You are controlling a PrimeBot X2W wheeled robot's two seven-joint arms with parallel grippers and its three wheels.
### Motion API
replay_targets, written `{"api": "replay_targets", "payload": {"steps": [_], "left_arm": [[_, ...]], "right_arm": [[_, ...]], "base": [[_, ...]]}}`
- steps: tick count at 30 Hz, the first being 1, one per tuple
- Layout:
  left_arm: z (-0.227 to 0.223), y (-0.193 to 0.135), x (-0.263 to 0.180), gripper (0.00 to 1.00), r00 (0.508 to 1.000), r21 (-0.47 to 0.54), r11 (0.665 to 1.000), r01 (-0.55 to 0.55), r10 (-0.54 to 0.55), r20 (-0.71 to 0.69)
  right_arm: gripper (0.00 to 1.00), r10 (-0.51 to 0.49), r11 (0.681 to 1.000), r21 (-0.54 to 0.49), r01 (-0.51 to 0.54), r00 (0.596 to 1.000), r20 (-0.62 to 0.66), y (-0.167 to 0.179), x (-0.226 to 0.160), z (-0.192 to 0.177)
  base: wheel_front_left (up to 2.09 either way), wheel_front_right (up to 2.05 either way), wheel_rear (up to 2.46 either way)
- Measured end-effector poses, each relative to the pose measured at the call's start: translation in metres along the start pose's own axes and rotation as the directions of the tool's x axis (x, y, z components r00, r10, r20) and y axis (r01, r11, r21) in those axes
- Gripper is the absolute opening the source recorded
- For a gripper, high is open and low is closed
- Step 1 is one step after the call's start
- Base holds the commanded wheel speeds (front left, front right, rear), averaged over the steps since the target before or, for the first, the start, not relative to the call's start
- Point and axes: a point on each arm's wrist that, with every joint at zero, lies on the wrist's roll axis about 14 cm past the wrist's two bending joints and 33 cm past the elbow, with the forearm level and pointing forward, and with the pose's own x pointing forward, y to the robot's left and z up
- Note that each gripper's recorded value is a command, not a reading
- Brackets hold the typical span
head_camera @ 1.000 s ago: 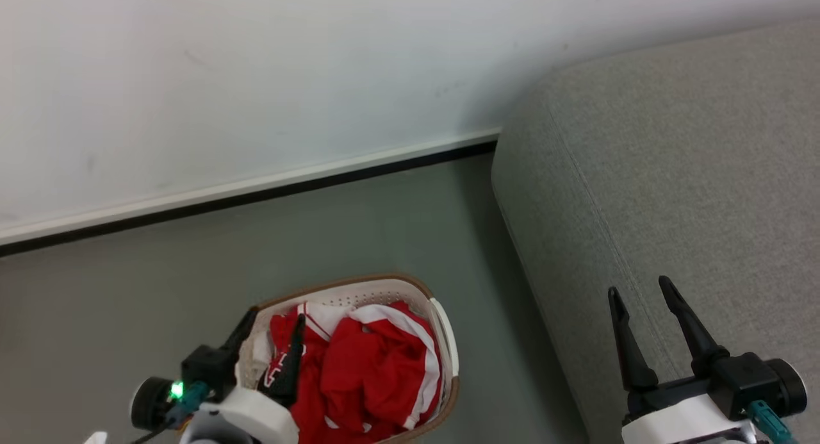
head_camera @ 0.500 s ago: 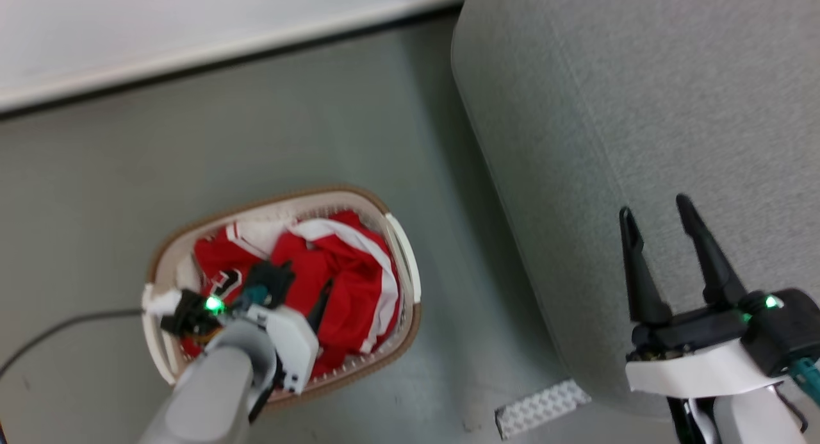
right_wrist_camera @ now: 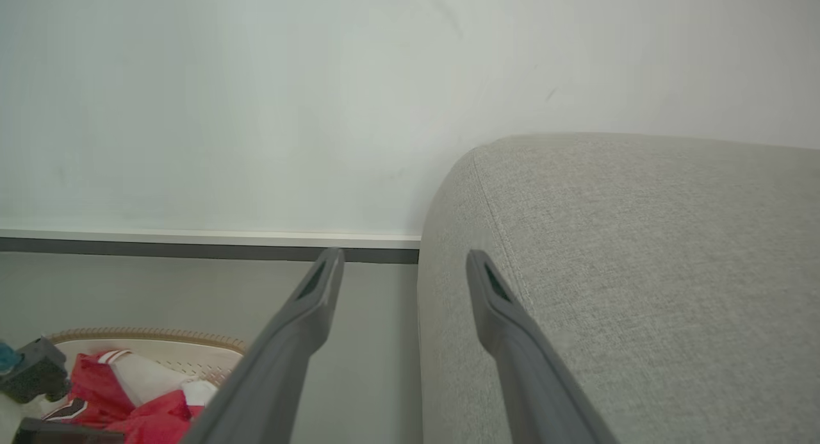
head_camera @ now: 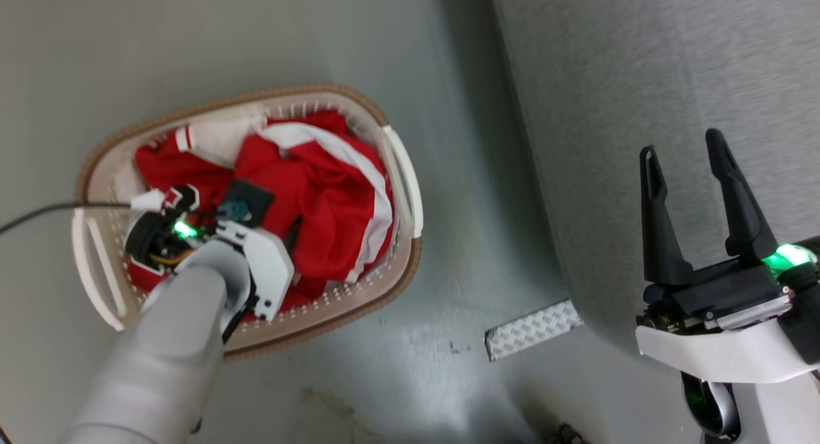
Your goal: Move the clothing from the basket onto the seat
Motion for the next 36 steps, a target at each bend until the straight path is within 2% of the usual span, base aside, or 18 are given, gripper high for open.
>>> {"api": "replay_targets", "payload": {"steps": [7,8,9,10,14,22,30,36], "left_arm": [[-0.033,0.010,0.024,1.00,0.996,-0.027,1.000,0.014,-0.016,-0.092],[-0.038,0.010,0.026,0.69,0.995,-0.030,0.999,0.017,-0.020,-0.098],[-0.040,0.009,0.027,0.07,0.995,-0.029,0.999,0.020,-0.023,-0.093],[-0.041,0.009,0.028,0.00,0.995,-0.025,0.999,0.023,-0.025,-0.092],[-0.041,0.005,0.027,0.00,0.996,-0.028,0.999,0.032,-0.034,-0.081],[0.012,-0.009,0.006,0.00,0.994,-0.123,0.992,0.034,-0.021,0.103],[0.066,-0.027,-0.050,0.00,0.959,-0.259,0.964,0.050,0.026,0.284],[0.109,-0.040,-0.107,0.00,0.904,-0.317,0.945,0.076,0.069,0.422]], "right_arm": [[1.00,0.023,1.000,-0.005,-0.023,0.999,-0.043,0.006,0.013,-0.027],[1.00,0.024,1.000,-0.005,-0.024,0.998,-0.050,0.006,0.013,-0.030],[1.00,0.025,1.000,-0.003,-0.025,0.998,-0.056,0.006,0.014,-0.033],[1.00,0.027,1.000,-0.002,-0.027,0.998,-0.060,0.007,0.014,-0.035],[1.00,0.032,1.000,0.002,-0.032,0.998,-0.061,0.009,0.015,-0.036],[1.00,0.038,0.999,0.009,-0.038,0.999,-0.010,0.012,0.015,-0.015],[1.00,0.040,0.999,0.028,-0.041,0.998,0.052,0.017,-0.002,0.020],[1.00,0.036,0.998,0.039,-0.040,0.996,0.083,0.021,-0.031,0.043]], "base": [[0.00,0.00,0.00],[0.00,0.00,0.00],[0.00,0.00,0.00],[0.00,0.00,0.00],[0.00,0.00,0.00],[0.00,0.00,0.00],[0.00,0.00,0.00],[0.00,0.00,0.00]]}}
